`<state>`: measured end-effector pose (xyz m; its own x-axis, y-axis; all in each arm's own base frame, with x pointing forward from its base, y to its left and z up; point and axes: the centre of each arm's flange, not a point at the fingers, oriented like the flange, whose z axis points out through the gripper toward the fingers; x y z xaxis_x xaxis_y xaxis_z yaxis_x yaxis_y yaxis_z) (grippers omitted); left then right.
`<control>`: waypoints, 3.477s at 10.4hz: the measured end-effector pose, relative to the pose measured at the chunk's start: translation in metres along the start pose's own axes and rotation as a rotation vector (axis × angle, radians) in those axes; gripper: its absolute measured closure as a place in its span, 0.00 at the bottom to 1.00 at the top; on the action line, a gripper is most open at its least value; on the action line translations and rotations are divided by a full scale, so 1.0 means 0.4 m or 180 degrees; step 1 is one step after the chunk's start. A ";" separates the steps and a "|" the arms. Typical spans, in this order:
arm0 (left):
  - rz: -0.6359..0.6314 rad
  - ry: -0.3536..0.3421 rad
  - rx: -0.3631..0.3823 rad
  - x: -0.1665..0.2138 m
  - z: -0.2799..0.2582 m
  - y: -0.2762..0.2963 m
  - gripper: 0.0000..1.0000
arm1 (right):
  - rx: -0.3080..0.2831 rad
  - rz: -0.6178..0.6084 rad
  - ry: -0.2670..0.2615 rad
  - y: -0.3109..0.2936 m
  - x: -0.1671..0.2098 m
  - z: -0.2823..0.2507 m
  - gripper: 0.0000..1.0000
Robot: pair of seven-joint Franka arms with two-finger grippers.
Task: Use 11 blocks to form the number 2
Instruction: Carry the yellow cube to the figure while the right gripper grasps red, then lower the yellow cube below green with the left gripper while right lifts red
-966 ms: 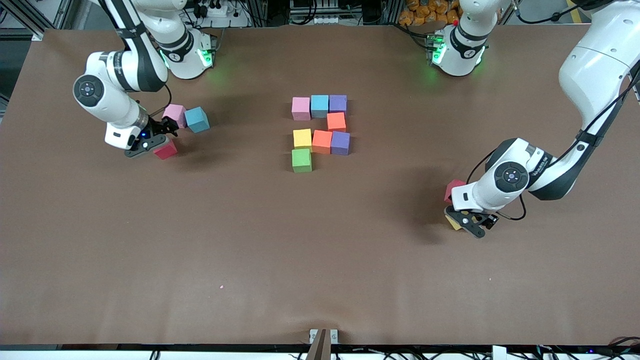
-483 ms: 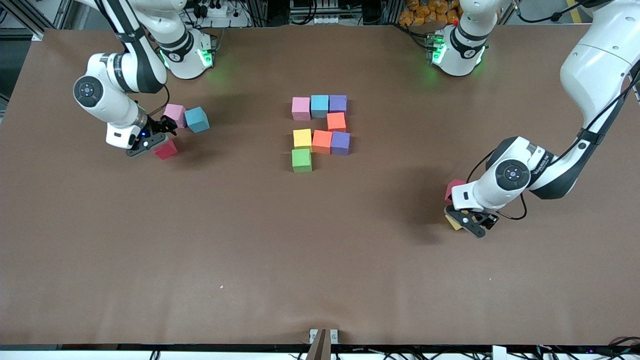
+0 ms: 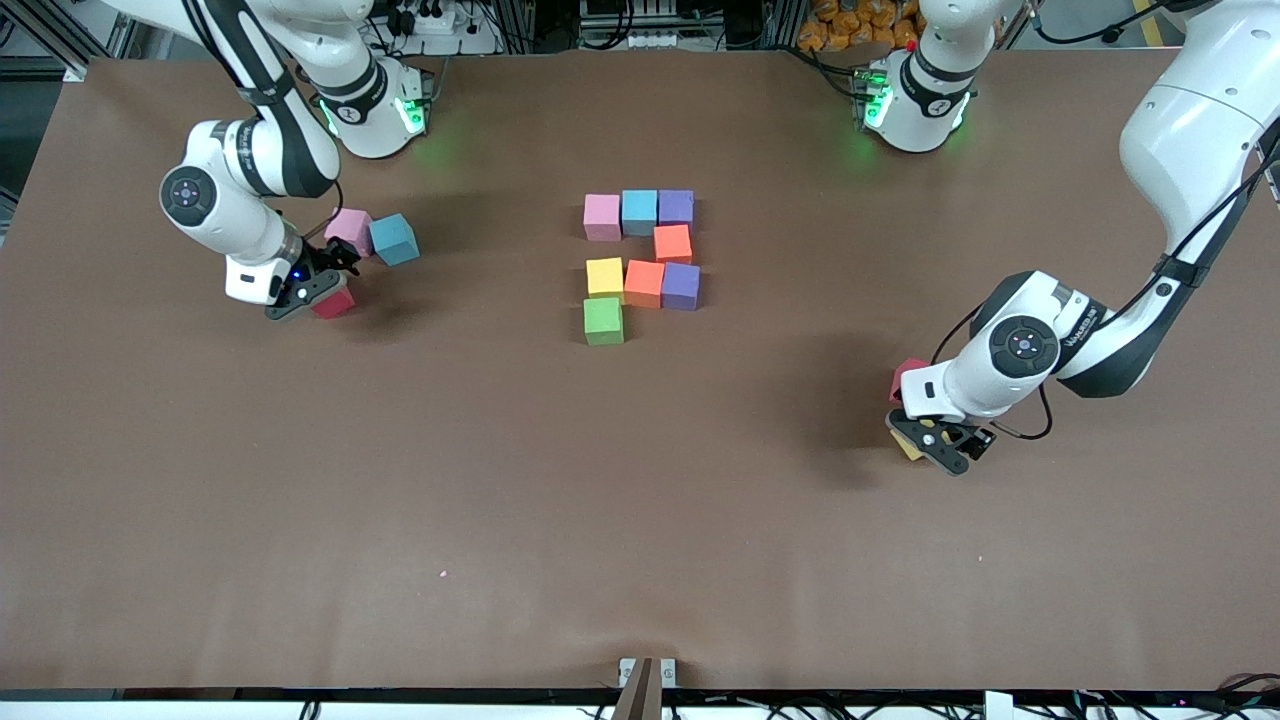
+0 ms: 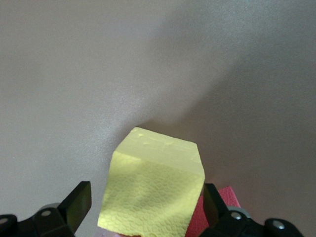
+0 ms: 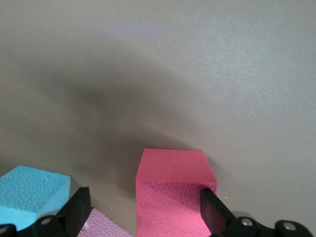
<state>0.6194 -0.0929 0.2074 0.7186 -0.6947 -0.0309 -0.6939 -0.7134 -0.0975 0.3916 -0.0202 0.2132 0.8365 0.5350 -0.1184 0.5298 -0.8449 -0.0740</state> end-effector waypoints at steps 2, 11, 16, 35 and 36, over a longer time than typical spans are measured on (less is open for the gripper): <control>0.0000 0.0001 0.0000 0.000 0.000 0.000 0.03 | 0.0009 0.0009 0.0001 0.012 -0.009 0.002 0.00; -0.0050 0.0175 0.0025 0.063 -0.055 0.016 0.45 | 0.0104 0.0089 -0.0105 0.053 -0.015 -0.020 0.00; -0.0839 0.0379 -0.0243 0.249 -0.155 0.233 0.45 | 0.0106 0.0088 -0.0106 0.053 -0.015 -0.020 0.00; -0.4066 0.0211 -0.0459 0.598 -0.205 1.061 0.45 | 0.0153 0.0065 -0.0075 0.066 0.011 0.045 0.41; -0.4033 0.0213 -0.0456 0.599 -0.202 1.070 0.45 | 0.0154 0.0064 -0.0101 0.080 0.027 0.003 0.41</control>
<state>0.4907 -0.5721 0.2386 0.8780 0.4755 0.0550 0.4703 -0.8783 0.0859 0.4173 -0.0416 0.2084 0.8418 0.5181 -0.1515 0.5049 -0.8550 -0.1188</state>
